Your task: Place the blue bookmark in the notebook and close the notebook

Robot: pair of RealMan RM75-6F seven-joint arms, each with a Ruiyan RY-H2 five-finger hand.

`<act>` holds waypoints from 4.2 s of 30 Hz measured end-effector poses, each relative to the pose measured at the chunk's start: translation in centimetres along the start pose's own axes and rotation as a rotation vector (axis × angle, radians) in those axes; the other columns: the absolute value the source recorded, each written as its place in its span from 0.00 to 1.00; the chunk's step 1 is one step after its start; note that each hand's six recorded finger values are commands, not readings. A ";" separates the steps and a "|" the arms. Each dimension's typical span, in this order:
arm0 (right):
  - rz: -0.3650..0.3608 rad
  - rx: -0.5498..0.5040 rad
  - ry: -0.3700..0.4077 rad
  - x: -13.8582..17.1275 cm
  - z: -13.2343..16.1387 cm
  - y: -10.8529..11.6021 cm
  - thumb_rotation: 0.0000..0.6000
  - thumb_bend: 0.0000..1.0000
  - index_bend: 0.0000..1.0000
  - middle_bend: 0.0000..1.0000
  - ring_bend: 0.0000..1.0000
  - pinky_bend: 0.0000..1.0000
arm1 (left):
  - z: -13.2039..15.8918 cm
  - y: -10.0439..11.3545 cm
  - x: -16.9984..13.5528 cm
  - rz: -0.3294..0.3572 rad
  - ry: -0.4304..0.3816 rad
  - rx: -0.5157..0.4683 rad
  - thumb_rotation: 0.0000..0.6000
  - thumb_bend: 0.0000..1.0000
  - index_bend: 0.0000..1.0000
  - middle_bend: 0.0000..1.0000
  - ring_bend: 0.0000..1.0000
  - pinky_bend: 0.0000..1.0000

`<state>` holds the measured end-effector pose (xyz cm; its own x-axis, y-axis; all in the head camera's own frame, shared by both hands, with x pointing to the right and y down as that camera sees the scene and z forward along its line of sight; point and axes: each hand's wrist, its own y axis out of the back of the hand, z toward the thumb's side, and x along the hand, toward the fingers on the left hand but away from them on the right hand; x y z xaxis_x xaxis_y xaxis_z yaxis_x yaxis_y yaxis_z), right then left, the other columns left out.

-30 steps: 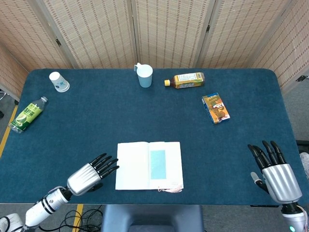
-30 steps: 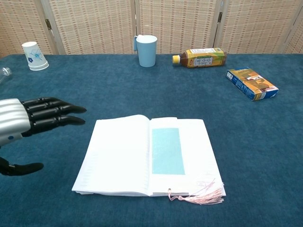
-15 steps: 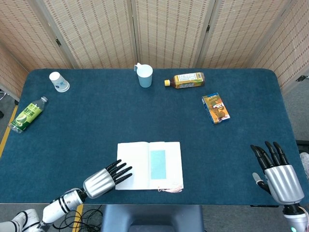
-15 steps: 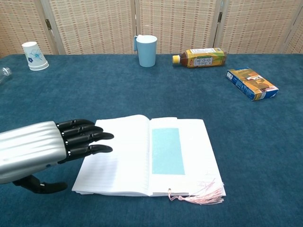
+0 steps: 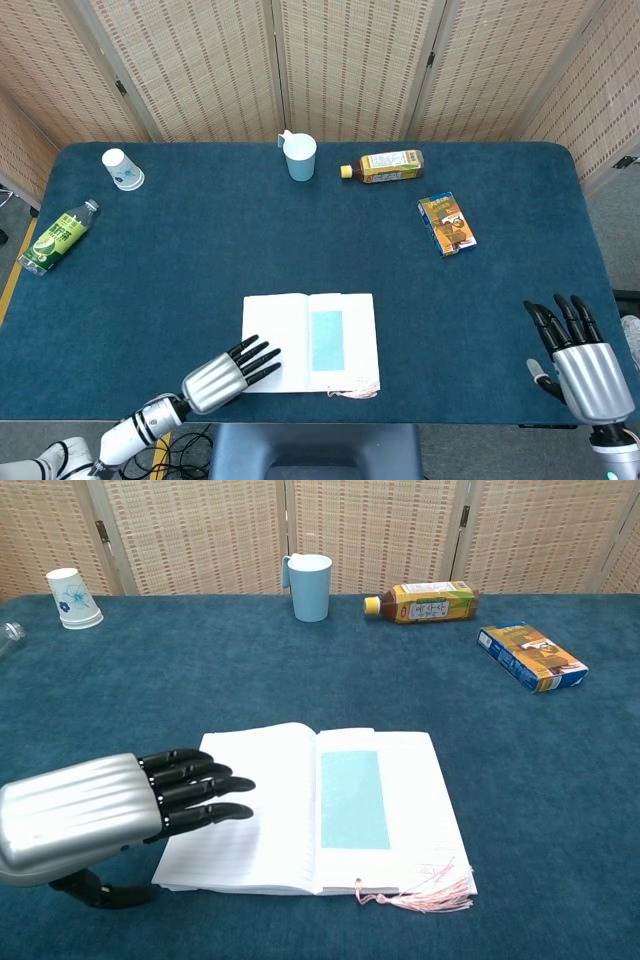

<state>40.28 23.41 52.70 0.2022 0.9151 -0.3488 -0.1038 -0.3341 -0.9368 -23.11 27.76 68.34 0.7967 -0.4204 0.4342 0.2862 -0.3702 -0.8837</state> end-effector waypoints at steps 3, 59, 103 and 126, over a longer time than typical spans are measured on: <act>-0.001 -0.001 -0.005 0.0 -0.1 0.0 1.00 0.21 0.00 0.19 0.00 0.01 | 0.2 0.1 0.5 0.006 -0.001 -0.005 1.00 0.26 0.00 0.00 0.00 0.11; -0.008 -0.012 -0.027 0.5 -0.9 0.3 1.00 0.20 0.00 0.19 0.00 0.01 | -0.6 2.7 4.5 0.254 -0.013 -0.113 1.00 0.57 0.56 0.15 0.01 0.11; -0.040 -0.034 -0.075 2.1 -2.6 0.7 1.00 0.20 0.00 0.19 0.00 0.01 | 4.0 9.8 12.8 0.332 -0.110 0.057 1.00 0.28 0.09 0.00 0.01 0.11; 0.041 -0.083 -0.003 1.1 -3.0 -0.8 1.00 0.27 0.00 0.06 0.00 0.01 | -12.0 8.4 -5.1 0.226 0.692 -0.429 1.00 0.28 0.10 0.00 0.01 0.11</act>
<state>43.50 23.99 53.03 0.1960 0.9009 -0.3872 -0.0309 -0.3890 -0.9207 -31.12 16.84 60.79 0.2648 -0.8831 0.3874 -0.1792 -0.4398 -0.8800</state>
